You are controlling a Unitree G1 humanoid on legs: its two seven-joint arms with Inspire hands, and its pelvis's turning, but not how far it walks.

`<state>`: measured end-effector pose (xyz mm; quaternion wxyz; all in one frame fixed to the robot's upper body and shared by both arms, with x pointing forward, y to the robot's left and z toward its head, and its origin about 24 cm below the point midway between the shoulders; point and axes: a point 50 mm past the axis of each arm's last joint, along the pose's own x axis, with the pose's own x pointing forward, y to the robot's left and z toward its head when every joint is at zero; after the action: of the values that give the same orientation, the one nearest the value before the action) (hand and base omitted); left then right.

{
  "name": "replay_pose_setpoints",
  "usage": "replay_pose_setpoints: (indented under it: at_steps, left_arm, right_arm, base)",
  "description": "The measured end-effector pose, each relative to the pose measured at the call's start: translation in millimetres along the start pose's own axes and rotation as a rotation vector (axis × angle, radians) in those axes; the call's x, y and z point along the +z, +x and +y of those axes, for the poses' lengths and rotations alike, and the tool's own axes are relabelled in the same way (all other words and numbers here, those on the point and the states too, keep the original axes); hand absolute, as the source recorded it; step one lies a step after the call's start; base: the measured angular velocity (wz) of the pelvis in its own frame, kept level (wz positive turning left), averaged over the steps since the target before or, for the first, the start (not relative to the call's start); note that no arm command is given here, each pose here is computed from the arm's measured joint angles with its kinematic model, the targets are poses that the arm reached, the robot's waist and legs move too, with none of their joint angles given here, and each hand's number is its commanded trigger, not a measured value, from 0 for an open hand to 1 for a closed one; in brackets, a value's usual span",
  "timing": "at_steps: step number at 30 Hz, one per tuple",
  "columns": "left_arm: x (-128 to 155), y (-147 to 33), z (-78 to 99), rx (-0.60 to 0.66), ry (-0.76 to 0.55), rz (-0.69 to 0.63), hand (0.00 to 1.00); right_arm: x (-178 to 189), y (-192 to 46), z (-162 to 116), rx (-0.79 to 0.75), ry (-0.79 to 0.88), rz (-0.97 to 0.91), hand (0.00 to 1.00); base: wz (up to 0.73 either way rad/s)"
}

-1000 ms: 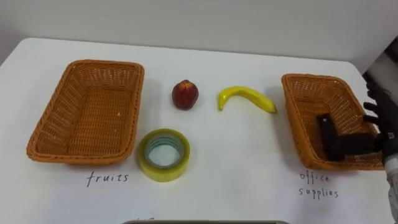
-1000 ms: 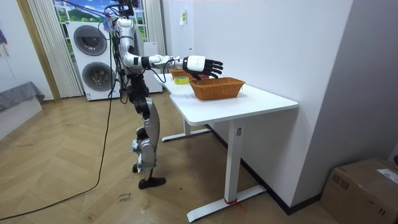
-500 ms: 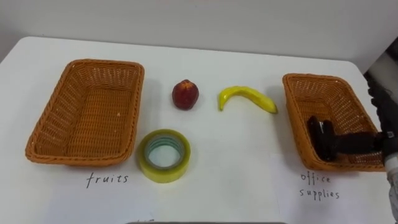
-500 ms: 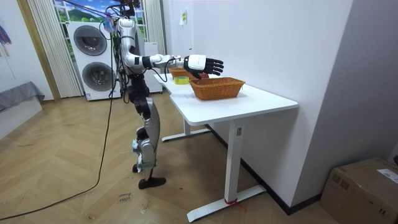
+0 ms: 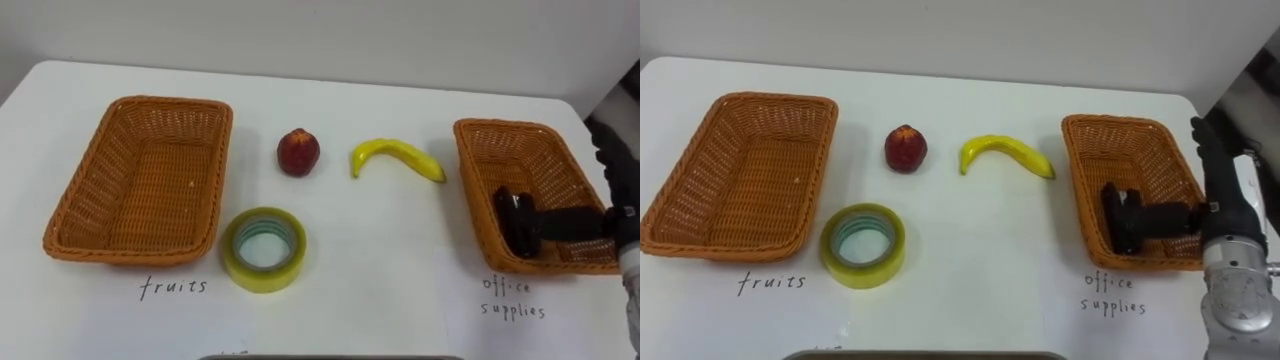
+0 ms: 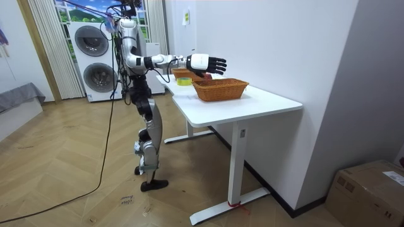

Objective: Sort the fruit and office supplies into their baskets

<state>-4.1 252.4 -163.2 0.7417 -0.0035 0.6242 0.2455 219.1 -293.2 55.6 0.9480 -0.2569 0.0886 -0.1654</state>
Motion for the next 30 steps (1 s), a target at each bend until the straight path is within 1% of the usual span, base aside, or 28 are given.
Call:
replay_pose_setpoints:
  at_steps: [5, 9, 14, 17, 21, 23, 25, 30]
  left_arm:
    - [0, -0.1, 0.2, 0.003, 0.003, -0.002, 0.0]
    - [-3, -0.4, 1.0, 0.006, 0.006, 0.003, 0.0]
    - [-2, -0.3, 0.6, 0.005, 0.006, 0.001, 0.0]
    - [-3, 0.0, 1.0, 0.009, 0.009, 0.011, 0.0]
    - [-8, -0.2, 2.1, 0.023, 0.011, 0.03, 0.0]
    - [-9, -0.3, 2.9, 0.027, 0.015, 0.034, 0.0]
    - [-6, 0.2, 0.6, 0.02, 0.019, 0.026, 0.0]
    - [3, 0.9, -8.2, -0.007, 0.059, 0.001, 0.0]
  right_arm:
    - [15, 1, 0, -0.016, 0.026, -0.063, 0.0]
    - [35, -1, 2, -0.019, 0.025, -0.149, 0.0]
    - [40, -2, 2, -0.021, 0.035, -0.175, 0.0]
    - [49, -4, 4, -0.012, 0.038, -0.217, 0.0]
    - [56, -5, 10, 0.017, 0.047, -0.249, 0.0]
    - [58, -5, 13, 0.034, 0.077, -0.258, 0.0]
    - [63, -4, 19, 0.069, 0.128, -0.276, 0.0]
    - [76, -3, 34, 0.151, 0.194, -0.316, 0.0]
  base:
    - [0.0]
    - [0.0]
    - [0.0]
    - [0.0]
    - [0.0]
    - [0.0]
    - [0.0]
    - [0.0]
